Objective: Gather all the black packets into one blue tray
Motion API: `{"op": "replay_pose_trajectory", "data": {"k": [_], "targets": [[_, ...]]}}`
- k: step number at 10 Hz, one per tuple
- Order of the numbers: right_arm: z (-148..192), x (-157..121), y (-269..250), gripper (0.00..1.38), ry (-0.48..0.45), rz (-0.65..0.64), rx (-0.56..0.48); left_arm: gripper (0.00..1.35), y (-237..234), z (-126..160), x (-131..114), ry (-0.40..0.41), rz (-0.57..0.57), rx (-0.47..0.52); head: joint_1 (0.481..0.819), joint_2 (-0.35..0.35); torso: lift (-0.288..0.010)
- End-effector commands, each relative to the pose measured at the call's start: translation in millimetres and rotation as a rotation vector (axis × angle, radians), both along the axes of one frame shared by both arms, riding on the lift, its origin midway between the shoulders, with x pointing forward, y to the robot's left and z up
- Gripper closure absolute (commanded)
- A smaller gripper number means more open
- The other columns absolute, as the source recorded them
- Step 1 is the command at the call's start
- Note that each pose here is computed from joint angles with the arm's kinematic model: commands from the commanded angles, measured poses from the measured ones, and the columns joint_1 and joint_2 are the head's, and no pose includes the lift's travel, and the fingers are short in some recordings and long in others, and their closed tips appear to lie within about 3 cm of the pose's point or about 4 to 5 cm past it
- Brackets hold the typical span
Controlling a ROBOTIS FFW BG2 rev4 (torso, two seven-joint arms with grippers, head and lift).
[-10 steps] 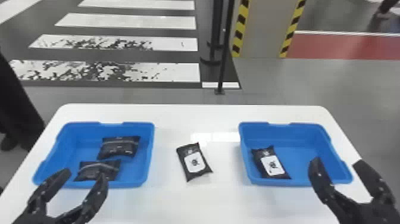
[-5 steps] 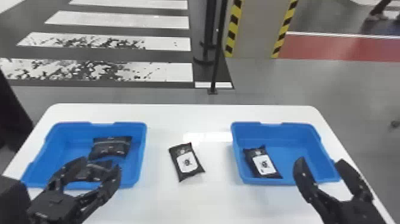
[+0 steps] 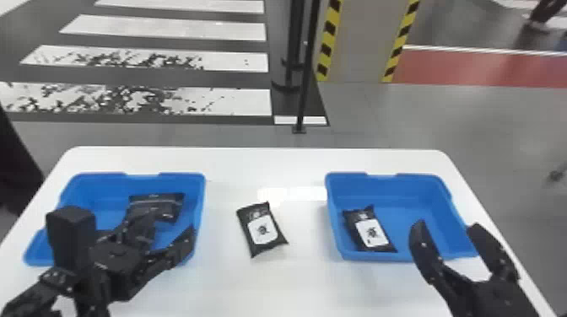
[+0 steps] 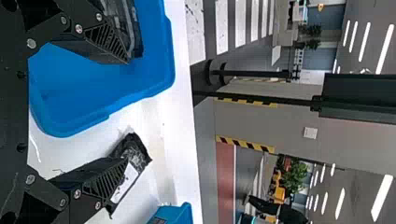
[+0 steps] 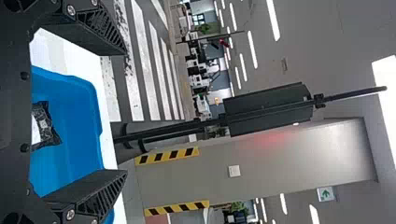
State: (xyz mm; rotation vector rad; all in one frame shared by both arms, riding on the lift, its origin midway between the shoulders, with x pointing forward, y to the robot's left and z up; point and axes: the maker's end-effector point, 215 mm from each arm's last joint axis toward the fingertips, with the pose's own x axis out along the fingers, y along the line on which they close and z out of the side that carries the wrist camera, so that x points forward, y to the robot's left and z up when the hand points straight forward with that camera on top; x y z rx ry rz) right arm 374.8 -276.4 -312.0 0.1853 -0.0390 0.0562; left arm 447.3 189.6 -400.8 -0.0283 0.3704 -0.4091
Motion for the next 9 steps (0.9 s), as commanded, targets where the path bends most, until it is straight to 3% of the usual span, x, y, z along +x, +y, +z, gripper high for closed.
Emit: {"op": "replay_pose_trajectory", "data": {"k": [1,3,5,9], "targets": [[1,1,0,0.12,-0.002,0.000,0.002,0.30,-28,4,22,-0.026,-0.052,-0.007,0.695,-0.115,-0.110],[1,1,0,0.12,-0.002,0.000,0.002,0.30,-79,4,40,-0.038,-0.152,-0.015,0.695,-0.163,-0.110],[-2,0,-1,0.12,0.002,-0.002,0.008,0.28,-115,-11,48,0.005,-0.225,0.003,0.695,-0.212,-0.110],[-2,1,0,0.12,0.001,-0.002,0.018,0.28,-147,-52,69,0.082,-0.290,0.081,0.695,-0.272,-0.110]]}}
